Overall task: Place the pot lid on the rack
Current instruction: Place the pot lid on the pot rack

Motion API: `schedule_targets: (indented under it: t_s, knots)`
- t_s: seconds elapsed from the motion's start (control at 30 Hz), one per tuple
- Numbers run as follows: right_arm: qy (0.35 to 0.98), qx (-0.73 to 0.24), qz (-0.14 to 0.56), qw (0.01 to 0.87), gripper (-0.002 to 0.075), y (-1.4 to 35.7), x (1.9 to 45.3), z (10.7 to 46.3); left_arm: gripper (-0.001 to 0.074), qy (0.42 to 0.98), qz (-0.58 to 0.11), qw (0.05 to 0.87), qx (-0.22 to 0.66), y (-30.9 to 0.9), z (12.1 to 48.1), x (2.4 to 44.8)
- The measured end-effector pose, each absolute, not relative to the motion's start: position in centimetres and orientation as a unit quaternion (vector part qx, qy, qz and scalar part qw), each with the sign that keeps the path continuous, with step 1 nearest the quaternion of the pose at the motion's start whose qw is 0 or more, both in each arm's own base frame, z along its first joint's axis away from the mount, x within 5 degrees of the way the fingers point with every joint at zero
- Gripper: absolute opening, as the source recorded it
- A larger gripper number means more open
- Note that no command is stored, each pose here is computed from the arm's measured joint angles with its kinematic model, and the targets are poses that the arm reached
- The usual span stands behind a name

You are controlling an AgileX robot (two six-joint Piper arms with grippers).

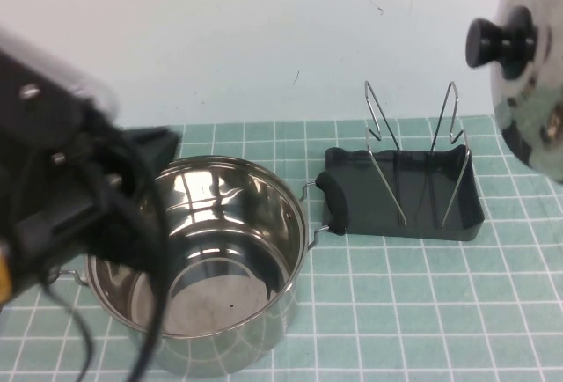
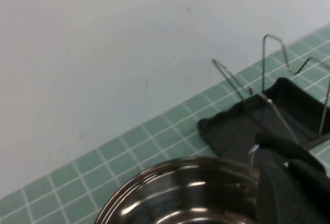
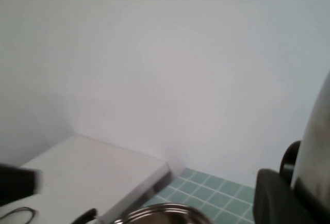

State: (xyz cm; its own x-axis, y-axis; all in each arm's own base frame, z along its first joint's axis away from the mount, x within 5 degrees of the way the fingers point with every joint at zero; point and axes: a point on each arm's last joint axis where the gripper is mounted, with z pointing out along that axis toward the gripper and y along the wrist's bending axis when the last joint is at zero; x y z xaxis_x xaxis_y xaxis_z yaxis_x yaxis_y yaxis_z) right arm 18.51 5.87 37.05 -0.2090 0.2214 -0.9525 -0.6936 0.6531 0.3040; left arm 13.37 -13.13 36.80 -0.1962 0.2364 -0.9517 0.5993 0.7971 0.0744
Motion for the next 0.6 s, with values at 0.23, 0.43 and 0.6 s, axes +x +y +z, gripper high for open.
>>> schedule_targets:
  t_s: [0.23,0.43,0.6]
  knots:
    - [0.701,-0.194,0.382,0.570,0.0064,6.9,25.9,36.2,0.0000,0.775,-0.144,0.562,0.251,-10.2,35.8,11.7]
    - [0.708,-0.241,0.357,0.560,0.0064,10.7,29.9,35.1,-0.0001,0.784,-0.162,0.550,0.239,-9.3,33.4,10.7]
    - [0.736,-0.230,0.336,0.540,0.0064,12.1,32.7,32.7,-0.0001,0.785,-0.197,0.545,0.220,-9.2,32.4,10.3]
